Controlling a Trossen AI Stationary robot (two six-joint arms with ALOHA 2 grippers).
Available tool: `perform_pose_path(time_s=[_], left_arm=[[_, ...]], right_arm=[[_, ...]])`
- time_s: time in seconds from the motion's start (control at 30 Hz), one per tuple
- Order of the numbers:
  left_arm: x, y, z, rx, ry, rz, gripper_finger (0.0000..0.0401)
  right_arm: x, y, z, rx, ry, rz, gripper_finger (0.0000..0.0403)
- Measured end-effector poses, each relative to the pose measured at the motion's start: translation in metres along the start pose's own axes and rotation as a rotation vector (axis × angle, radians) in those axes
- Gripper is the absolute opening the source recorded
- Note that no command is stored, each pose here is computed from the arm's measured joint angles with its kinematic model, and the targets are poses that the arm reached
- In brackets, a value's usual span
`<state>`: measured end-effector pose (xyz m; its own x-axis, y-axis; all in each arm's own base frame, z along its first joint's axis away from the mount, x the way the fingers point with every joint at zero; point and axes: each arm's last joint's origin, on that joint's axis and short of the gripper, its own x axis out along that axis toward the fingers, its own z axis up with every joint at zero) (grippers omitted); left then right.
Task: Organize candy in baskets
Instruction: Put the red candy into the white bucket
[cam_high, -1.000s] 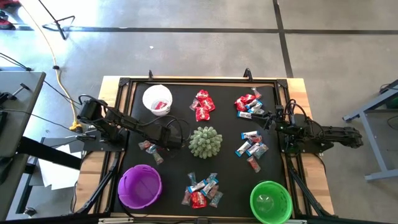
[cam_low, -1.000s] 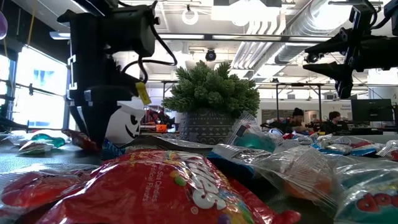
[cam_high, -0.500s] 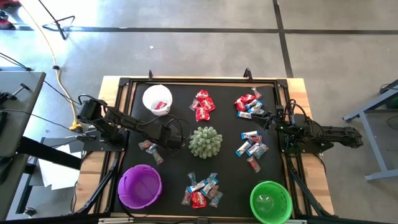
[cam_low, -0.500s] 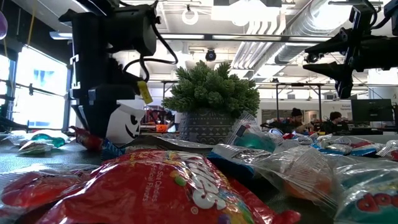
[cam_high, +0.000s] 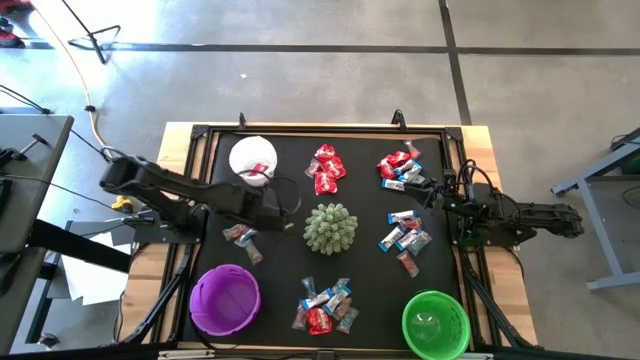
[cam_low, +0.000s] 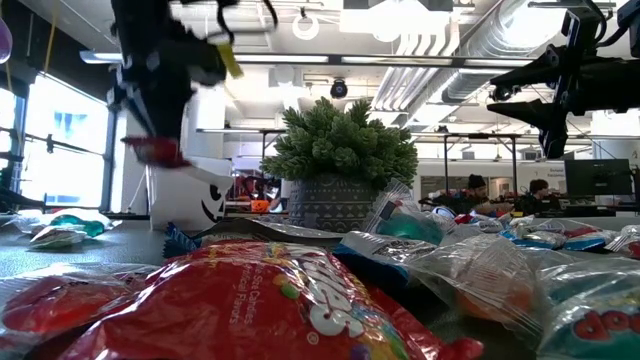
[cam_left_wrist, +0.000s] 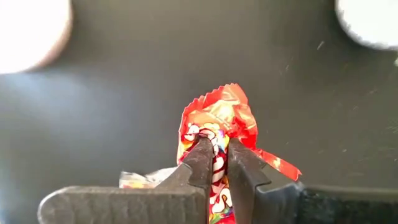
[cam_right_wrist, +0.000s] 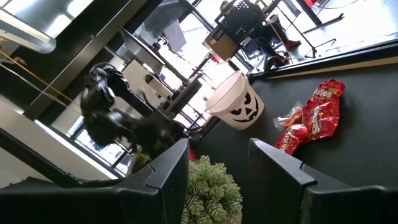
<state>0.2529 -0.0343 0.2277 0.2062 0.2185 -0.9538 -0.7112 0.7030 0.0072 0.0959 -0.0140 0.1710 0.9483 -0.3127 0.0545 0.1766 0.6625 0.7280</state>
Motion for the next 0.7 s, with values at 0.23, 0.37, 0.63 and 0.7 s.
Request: perform_pose_path(time_s=[0.23, 0.37, 0.63, 0.7], left_arm=[[-0.057, 0.030, 0.010, -0.069, -0.200, 0.012, 0.0017], [-0.082, 0.050, 0.016, -0.145, -0.324, 0.002, 0.0017], [-0.100, 0.086, 0.029, -0.168, -0.456, 0.093, 0.0017], [-0.099, 0.094, 0.035, -0.183, -0.460, 0.129, 0.0017]], right_arm=[[0.000, 0.000, 0.000, 0.000, 0.000, 0.000, 0.0162], [0.000, 0.000, 0.000, 0.000, 0.000, 0.000, 0.0162], [0.000, 0.000, 0.000, 0.000, -0.001, 0.000, 0.0162], [0.000, 0.000, 0.000, 0.000, 0.000, 0.000, 0.0162]])
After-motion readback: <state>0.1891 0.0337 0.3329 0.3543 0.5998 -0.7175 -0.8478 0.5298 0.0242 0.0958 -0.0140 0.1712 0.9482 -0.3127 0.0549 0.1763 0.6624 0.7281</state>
